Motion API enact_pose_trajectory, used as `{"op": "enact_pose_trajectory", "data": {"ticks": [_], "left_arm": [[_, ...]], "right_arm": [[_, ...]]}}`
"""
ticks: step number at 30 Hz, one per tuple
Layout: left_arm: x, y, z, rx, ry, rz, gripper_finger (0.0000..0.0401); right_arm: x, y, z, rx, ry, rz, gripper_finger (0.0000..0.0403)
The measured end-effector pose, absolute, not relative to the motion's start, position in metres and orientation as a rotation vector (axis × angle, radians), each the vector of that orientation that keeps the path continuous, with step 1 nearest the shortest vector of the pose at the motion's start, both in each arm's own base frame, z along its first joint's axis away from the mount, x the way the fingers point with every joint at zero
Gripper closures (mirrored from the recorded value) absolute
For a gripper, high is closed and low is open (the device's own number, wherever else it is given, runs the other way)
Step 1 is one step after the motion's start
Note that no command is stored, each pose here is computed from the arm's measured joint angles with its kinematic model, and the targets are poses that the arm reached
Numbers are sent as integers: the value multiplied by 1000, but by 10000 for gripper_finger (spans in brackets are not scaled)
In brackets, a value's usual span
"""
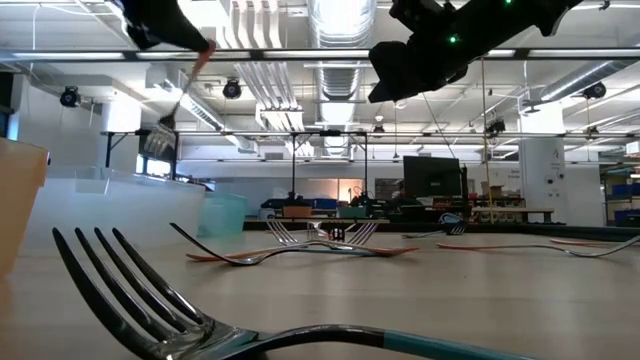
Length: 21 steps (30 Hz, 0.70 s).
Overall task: Sort silverware by color (type)
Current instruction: Put the orange fork into the orange bin
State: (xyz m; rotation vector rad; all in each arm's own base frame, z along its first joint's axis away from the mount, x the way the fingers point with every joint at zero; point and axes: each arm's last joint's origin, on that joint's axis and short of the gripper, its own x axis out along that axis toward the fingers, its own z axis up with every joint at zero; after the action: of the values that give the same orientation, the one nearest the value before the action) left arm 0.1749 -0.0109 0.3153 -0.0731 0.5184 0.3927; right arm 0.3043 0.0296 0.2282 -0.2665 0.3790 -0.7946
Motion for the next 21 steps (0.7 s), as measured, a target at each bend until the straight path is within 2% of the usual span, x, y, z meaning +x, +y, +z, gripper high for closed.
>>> {"op": "enact_pose_trajectory", "data": {"ticks": [9,21], "left_arm": [[154,-38,323,-167,471,237,401],[135,-31,313,-238,620,460,401]], "right_arm": [[303,29,226,-286,403,-793,291],[301,25,221,-402,503,-788,291]]}}
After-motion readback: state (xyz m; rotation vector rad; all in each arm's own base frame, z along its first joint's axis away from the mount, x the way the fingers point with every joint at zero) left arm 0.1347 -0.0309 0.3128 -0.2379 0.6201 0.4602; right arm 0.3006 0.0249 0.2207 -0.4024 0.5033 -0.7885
